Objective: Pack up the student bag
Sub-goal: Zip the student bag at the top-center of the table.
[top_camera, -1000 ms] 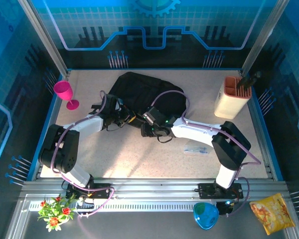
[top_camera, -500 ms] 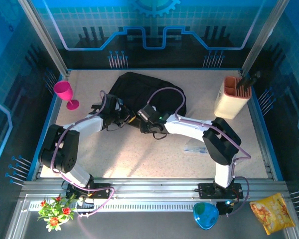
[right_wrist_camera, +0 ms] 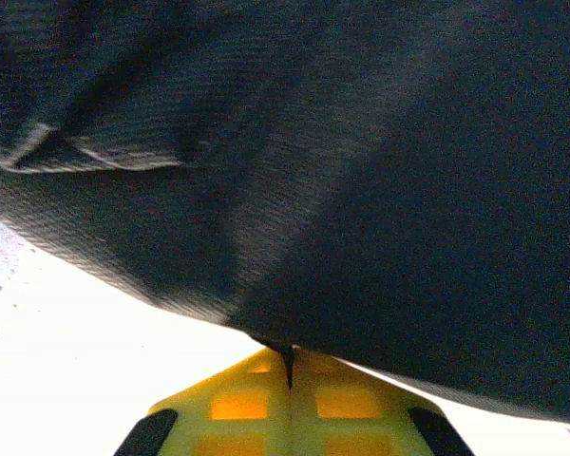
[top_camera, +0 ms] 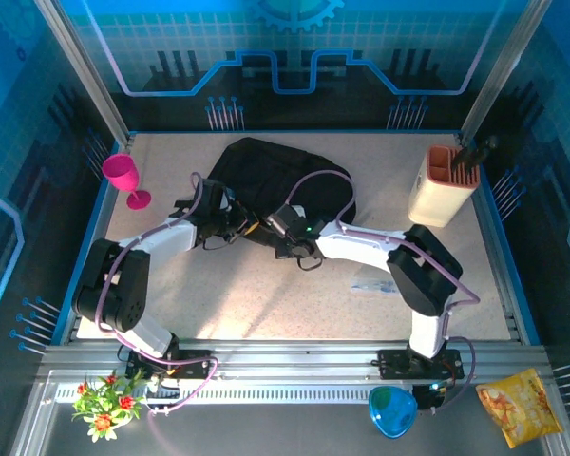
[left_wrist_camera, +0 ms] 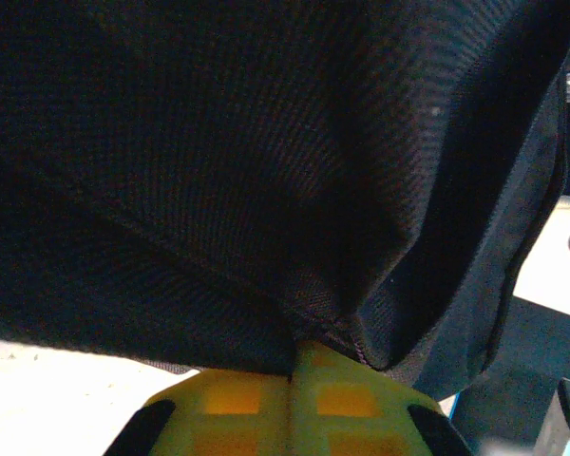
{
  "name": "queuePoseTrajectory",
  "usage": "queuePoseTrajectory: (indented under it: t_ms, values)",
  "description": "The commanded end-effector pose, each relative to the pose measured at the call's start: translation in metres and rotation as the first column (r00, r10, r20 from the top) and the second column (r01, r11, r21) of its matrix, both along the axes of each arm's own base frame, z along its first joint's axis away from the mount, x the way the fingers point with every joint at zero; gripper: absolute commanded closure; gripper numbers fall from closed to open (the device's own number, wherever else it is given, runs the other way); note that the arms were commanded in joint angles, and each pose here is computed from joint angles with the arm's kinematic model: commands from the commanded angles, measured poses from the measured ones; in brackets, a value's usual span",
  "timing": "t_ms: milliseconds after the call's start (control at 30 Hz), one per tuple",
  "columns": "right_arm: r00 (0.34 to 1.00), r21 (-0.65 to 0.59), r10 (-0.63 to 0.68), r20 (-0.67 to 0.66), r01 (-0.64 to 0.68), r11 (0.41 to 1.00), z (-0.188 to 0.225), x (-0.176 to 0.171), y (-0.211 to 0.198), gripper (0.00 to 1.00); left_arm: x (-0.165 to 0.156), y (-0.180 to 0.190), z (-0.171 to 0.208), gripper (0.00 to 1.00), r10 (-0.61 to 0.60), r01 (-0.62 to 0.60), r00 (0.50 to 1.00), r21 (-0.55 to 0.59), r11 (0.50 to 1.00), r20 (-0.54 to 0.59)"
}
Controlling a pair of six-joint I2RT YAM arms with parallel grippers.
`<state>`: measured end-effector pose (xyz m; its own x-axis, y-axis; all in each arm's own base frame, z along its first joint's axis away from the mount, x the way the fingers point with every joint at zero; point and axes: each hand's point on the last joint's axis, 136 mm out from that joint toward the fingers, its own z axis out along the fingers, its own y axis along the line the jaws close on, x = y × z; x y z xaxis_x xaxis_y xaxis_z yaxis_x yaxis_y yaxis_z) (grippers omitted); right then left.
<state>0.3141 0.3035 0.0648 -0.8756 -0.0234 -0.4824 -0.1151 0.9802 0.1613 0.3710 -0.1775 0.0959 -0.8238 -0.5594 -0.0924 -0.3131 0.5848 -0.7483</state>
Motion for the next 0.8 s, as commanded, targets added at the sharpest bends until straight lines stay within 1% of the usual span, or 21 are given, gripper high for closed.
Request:
queuePoseTrajectory:
  t_ms: [0,167,267,433,567,667,767]
  values:
    - [0.992,-0.060,-0.118,0.036,0.120,0.991,0.010,-0.005,-0.053,1.00,0.010,0.004,0.025,1.00,-0.006,0.002,0.997,0.042,0.999,0.083]
    - [0.972,-0.038,-0.227,0.056,0.229,0.973,0.016,-0.016,-0.107,1.00,0.013,0.010,0.018,1.00,0.002,-0.008,0.997,0.082,0.997,0.078]
    - [0.961,-0.029,-0.268,0.072,0.271,0.962,0.026,-0.019,-0.130,1.00,0.015,0.010,0.014,1.00,0.002,-0.009,0.997,0.090,0.996,0.071]
    - [0.948,-0.031,-0.300,0.109,0.305,0.952,0.045,-0.017,-0.157,1.00,0.027,0.009,0.016,1.00,0.000,-0.009,0.997,0.102,0.995,0.083]
    - [0.939,-0.039,-0.331,0.097,0.336,0.941,0.047,-0.011,-0.176,1.00,0.042,0.010,0.018,1.00,-0.007,-0.006,0.995,0.127,0.992,0.103]
    - [0.952,-0.028,-0.299,0.070,0.302,0.953,0.046,0.001,-0.177,1.00,0.057,0.011,0.017,1.00,-0.033,0.015,0.992,0.147,0.989,0.119]
    - [0.978,-0.022,-0.203,0.042,0.204,0.979,0.047,0.015,-0.163,1.00,0.068,0.011,0.013,1.00,-0.074,0.050,0.990,0.191,0.980,0.121]
